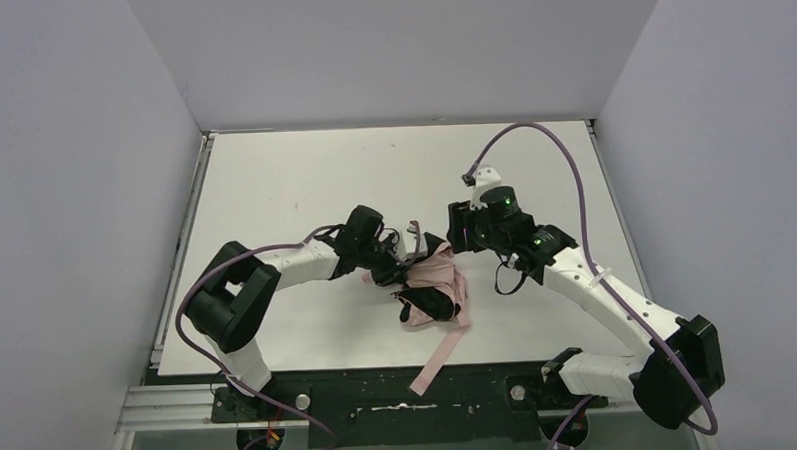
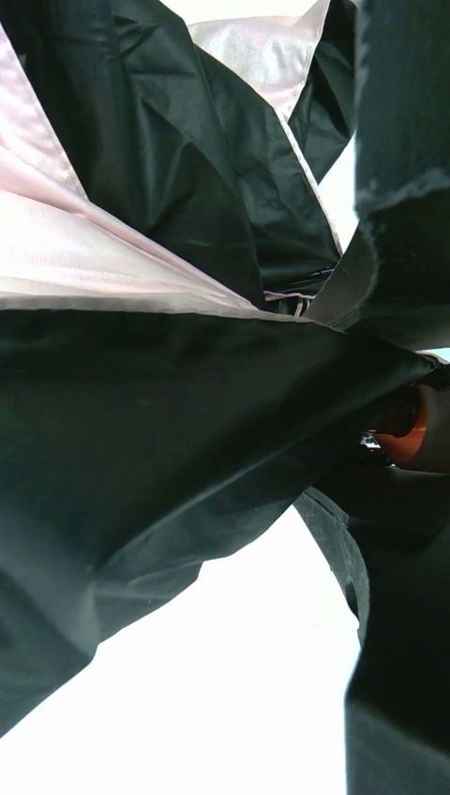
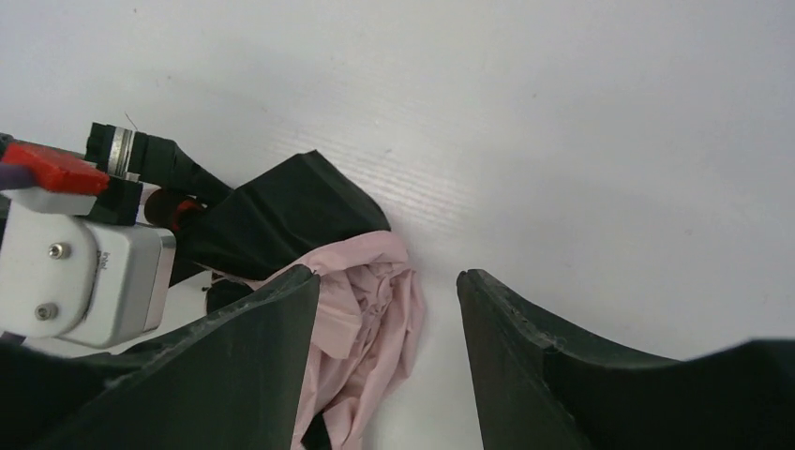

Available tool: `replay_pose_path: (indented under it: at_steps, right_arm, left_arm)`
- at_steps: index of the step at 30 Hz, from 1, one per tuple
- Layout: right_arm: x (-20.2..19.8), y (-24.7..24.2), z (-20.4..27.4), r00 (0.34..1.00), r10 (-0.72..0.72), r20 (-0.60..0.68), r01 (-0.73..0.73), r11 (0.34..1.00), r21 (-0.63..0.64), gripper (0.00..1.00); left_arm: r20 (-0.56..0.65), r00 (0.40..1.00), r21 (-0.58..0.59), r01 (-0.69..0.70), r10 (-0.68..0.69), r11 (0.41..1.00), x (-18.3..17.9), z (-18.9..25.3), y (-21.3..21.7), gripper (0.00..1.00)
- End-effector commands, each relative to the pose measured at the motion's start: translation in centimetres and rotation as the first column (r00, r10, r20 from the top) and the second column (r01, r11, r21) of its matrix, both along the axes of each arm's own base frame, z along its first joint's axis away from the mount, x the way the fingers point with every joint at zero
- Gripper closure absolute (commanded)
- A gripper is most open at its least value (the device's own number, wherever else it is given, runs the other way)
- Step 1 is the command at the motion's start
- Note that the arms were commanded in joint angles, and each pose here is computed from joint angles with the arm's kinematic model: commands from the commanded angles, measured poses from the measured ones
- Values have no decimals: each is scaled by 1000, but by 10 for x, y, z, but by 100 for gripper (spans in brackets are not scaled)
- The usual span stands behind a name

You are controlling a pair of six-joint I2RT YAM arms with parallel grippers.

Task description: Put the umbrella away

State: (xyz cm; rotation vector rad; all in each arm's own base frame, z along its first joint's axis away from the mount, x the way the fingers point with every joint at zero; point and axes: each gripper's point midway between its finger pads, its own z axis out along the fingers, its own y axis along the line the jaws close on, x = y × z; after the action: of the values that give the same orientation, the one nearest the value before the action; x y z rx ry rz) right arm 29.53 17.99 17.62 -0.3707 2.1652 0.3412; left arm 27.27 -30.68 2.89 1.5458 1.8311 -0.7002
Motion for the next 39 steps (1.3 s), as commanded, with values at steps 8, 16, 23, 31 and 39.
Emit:
replay_pose_path:
  at_steps: [8,16,23,31,39]
  right_arm:
    - [-6,15,-11,913,-251,-322,339,906,253,40]
    - [-7,44,-19,876,-205,-436,395,825,405,48]
    - [-13,56,-27,854,-152,-497,383,831,403,56]
    - [-18,52,-43,829,-157,-537,368,876,311,63]
    - [-4,57,-2,924,-96,-371,247,888,387,84]
  left_arm:
    - [197,980,50,-14,4,999,9,8,-3,100]
    - [226,974,67,-10,-5,998,7,8,-5,100]
    - [227,974,80,-3,-16,997,6,5,-6,100]
    - [228,973,84,0,-19,996,6,5,-7,100]
    - [226,974,91,11,-32,996,3,3,-7,100]
